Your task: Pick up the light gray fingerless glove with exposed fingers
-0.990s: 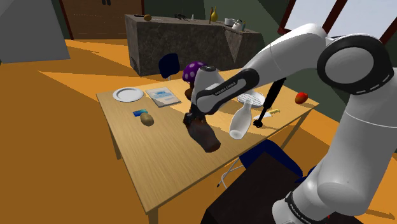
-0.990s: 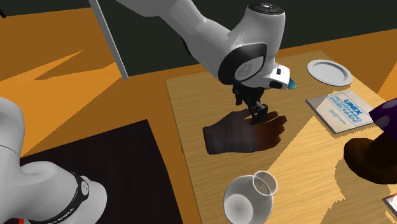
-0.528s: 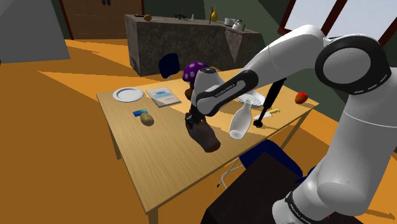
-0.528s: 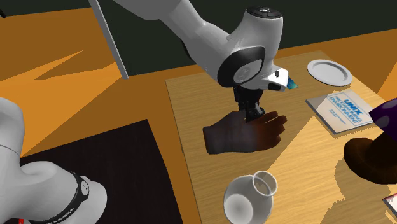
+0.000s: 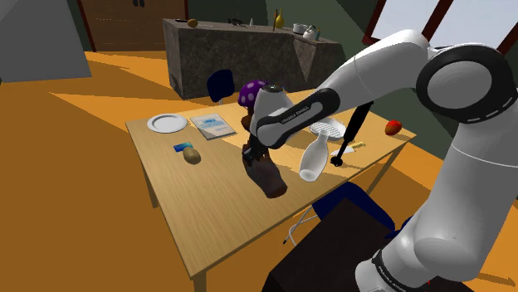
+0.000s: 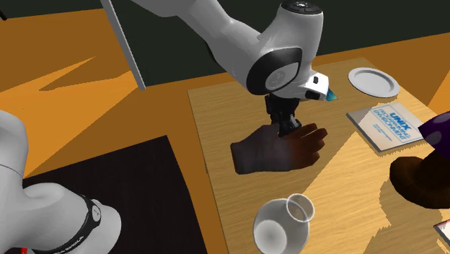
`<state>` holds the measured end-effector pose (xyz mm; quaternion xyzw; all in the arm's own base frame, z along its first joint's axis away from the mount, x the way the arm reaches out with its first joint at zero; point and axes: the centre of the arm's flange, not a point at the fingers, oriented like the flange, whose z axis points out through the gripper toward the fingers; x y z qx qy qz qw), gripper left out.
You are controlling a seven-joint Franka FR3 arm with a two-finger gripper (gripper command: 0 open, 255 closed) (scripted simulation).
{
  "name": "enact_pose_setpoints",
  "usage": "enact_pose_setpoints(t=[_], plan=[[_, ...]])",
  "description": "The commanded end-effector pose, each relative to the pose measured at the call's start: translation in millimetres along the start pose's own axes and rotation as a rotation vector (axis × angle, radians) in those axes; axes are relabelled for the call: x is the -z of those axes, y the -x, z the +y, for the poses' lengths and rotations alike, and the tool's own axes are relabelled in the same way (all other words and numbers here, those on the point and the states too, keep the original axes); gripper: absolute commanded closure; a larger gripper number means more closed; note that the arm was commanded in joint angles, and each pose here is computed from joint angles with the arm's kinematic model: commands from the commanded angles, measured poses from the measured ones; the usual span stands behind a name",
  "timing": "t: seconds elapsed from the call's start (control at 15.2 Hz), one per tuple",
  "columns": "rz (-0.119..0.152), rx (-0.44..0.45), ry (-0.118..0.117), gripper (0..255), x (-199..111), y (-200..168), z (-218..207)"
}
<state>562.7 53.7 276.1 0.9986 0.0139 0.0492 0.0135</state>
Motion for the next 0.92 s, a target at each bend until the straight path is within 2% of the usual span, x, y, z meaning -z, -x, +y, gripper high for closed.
enact_pose_setpoints(t=[0.0, 0.73, 0.86], plan=[[0.002, 0.0, 0.0, 255, 10, -2, 0], [0.002, 0.0, 0.0, 255, 67, -8, 2], [0.002, 0.0, 0.0, 255, 68, -8, 2]])
